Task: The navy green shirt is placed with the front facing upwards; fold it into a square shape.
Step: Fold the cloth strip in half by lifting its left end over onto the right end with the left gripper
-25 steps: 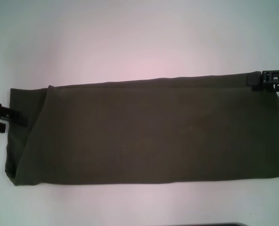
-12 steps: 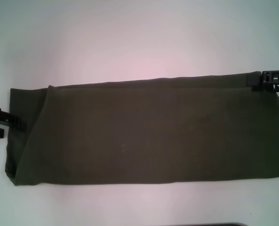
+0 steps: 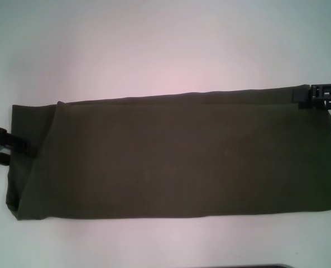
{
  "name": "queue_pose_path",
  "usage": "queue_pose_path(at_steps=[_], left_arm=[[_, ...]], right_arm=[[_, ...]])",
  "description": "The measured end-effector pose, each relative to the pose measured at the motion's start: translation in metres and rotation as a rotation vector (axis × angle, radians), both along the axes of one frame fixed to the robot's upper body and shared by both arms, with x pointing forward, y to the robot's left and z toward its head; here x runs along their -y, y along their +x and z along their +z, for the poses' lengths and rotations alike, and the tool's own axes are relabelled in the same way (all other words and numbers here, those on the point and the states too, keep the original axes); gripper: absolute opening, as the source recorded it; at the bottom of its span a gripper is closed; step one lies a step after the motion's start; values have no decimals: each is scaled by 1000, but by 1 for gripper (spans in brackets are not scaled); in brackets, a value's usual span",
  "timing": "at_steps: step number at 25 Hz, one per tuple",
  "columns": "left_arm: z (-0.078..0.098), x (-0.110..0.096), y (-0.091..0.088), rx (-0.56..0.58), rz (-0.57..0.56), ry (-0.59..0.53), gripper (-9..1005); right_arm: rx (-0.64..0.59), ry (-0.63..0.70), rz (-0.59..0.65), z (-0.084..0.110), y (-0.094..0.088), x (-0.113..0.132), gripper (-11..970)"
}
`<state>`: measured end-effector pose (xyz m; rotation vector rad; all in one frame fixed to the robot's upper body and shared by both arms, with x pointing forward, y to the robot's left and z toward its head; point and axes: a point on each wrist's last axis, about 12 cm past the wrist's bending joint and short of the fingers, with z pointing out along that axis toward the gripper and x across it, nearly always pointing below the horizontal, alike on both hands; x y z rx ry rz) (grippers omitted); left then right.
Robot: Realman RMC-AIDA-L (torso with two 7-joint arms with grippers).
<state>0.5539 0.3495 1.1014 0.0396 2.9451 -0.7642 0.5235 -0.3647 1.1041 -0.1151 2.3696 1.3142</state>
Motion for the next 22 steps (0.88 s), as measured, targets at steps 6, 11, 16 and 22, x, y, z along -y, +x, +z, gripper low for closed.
queue_pose_path(at_steps=[6,11,16,22], left_arm=[[0,0,1,3,-1,2,791],[1,1,2,5,1,3,791],[1,-1,2,-1,9,12,790],[1,-1,3,2,10,17,790]], right_arm=[[0,0,0,0,0,0,658],[0,0,0,0,0,0,658],[0,0,0,0,0,0,658],[-1,-1,2,0,0,0,659]])
